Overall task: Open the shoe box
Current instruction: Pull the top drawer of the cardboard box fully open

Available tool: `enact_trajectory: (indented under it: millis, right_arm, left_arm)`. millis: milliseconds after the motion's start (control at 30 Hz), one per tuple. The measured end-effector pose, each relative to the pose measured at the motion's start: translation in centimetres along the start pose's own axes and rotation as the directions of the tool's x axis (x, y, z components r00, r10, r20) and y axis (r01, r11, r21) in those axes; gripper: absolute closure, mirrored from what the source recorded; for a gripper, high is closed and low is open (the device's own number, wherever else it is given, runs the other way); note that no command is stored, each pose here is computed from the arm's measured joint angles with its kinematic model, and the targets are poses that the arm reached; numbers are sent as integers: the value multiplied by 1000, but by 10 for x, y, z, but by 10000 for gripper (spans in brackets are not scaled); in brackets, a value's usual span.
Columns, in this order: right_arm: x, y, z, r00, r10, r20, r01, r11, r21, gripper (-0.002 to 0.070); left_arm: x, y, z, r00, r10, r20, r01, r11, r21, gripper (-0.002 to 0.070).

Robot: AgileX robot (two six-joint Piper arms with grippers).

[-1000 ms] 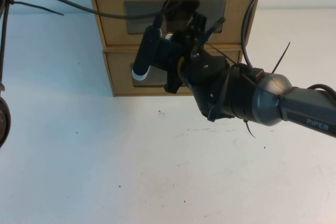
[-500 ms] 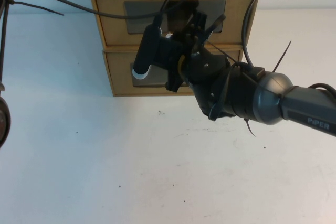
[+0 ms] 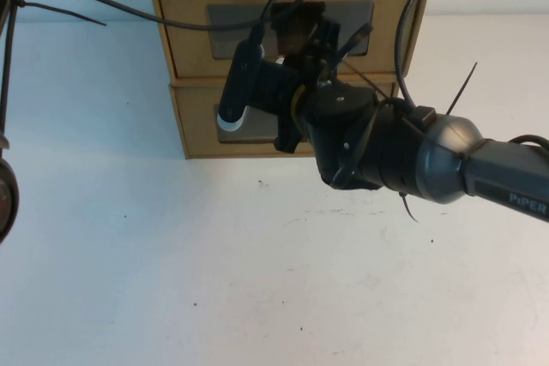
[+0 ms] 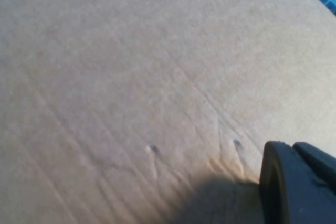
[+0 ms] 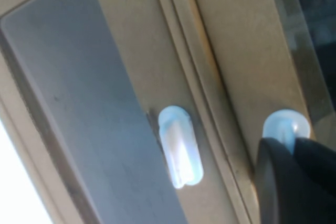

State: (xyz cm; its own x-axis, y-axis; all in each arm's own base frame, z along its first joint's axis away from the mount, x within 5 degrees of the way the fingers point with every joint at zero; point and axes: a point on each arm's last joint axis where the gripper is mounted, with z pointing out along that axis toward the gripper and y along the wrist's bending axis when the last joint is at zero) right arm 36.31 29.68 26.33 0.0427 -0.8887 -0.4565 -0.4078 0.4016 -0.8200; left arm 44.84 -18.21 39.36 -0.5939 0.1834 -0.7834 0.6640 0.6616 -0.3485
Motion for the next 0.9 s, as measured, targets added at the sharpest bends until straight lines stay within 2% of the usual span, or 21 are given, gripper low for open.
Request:
enact_trajectory:
  millis: [433,467,733,900]
  right_arm:
    - [2,5,-30,999,-11,-45,10,999,-40,667]
    - [3,6,-34,998,15,-55,-18,998,-55,666]
    - [5,12,-56,998,-39,-47,36,997,-64,668]
    - [5,12,-61,999,-19,-51,16,997,-71,669]
  left_arm:
    - [3,-6,0,999,-32,-41,34,999,42,680]
    - [3,-6,1,999,-31,-41,33,999,43,680]
    - [4,-8,2,998,-35,-45,37,998,52,680]
    - [5,-7,3,998,-40,-47,43,997,59,680]
